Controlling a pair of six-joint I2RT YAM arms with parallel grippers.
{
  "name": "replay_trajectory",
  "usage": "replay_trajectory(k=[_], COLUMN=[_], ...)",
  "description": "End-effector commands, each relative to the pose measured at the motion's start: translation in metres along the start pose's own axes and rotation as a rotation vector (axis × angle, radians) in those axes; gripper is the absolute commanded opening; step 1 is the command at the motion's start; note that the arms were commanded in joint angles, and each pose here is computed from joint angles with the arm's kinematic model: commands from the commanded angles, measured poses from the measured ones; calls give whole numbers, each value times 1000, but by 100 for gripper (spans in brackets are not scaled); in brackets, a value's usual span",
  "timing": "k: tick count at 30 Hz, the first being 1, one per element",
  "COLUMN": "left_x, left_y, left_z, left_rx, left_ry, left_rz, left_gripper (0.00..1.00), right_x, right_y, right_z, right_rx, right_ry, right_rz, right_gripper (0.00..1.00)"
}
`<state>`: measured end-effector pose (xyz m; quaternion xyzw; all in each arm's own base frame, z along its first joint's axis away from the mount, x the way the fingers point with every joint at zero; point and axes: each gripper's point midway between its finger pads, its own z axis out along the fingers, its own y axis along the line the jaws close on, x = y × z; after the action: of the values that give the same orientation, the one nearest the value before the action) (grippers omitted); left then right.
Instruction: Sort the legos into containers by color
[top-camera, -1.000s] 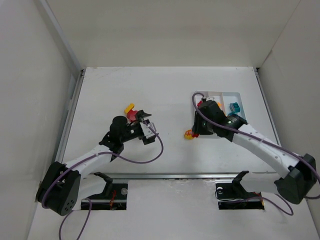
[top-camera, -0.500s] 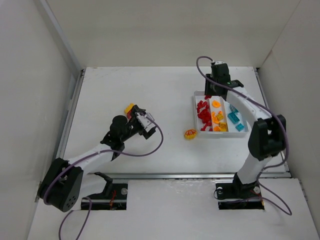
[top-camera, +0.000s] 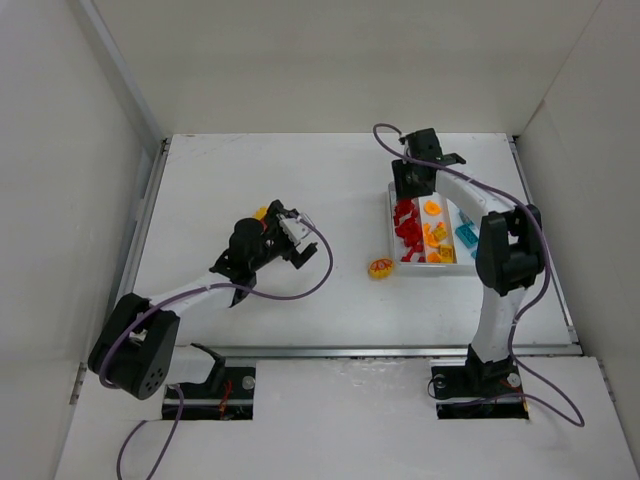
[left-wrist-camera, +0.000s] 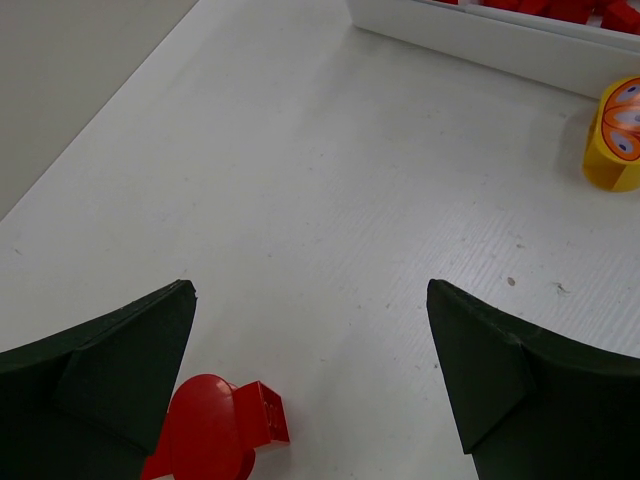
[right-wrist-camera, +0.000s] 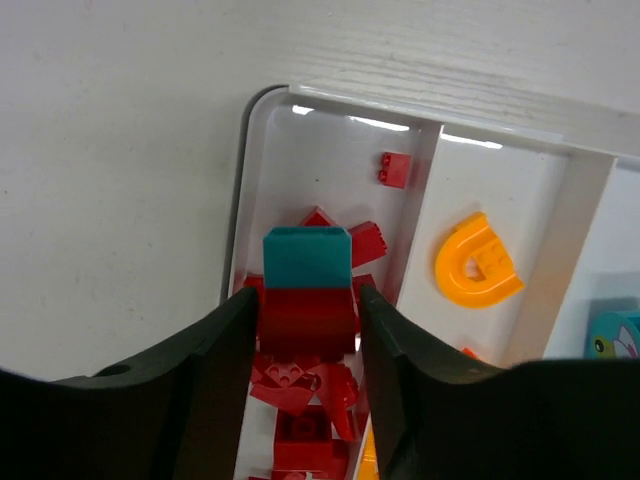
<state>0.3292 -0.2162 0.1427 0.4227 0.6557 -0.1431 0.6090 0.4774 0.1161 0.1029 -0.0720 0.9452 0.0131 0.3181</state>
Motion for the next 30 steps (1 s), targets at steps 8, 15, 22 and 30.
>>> replay_trajectory(k=[8,15,22,30], left_x=[-26,-26,-28,-26], left_y=[13,11,10,9], left_z=[6,0,-3,-3], left_rx=[-28,-29,-19,-16], left_ry=[-64,-65,-65,-57], left_rz=[34,44,61,69], left_gripper=[100,100,100,100], right_x=[-32,-32,-19,-5], right_y=[6,-1,11,5], right_z=[-33,-37,-8,3], right_rx=[-46,-12,-73,-65], right_ry=[-95,-129,-53,-22], right_rz=[-21,-31,-66,-81], right_gripper=[73,73,69,57])
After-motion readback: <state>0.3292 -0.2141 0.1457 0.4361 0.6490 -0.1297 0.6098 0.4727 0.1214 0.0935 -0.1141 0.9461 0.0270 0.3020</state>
